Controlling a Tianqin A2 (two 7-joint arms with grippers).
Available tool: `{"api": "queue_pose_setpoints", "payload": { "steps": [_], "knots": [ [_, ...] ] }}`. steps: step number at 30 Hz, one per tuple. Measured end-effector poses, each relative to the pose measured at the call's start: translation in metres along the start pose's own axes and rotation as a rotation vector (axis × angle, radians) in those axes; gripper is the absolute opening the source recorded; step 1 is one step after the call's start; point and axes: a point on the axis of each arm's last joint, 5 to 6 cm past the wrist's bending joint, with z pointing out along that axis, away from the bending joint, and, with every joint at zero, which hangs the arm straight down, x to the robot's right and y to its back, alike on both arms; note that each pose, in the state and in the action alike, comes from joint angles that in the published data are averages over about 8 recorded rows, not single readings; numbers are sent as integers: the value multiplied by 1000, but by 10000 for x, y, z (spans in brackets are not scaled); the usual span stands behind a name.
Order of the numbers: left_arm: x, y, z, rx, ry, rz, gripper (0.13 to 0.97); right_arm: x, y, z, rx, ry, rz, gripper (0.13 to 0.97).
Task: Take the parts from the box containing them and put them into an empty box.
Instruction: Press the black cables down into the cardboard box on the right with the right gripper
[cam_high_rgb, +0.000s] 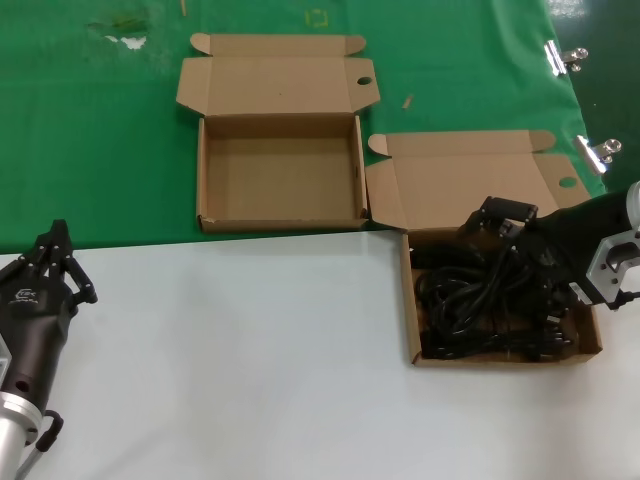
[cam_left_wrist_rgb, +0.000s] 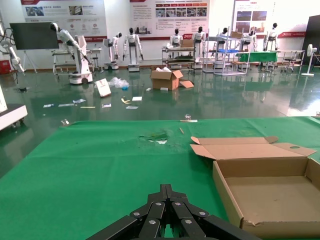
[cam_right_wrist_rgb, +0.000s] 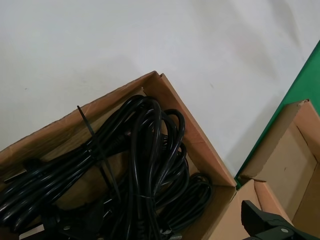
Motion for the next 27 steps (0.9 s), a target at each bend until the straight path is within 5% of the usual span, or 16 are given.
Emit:
{"api": "queue_pose_setpoints", "payload": {
  "steps": [15, 27],
  "knots": [
    [0, 0, 0, 0, 0, 0, 140, 59, -31, 69, -2, 6, -19, 867],
    [0, 0, 0, 0, 0, 0, 140, 32, -69, 79, 1, -2, -19, 642]
  ]
}}
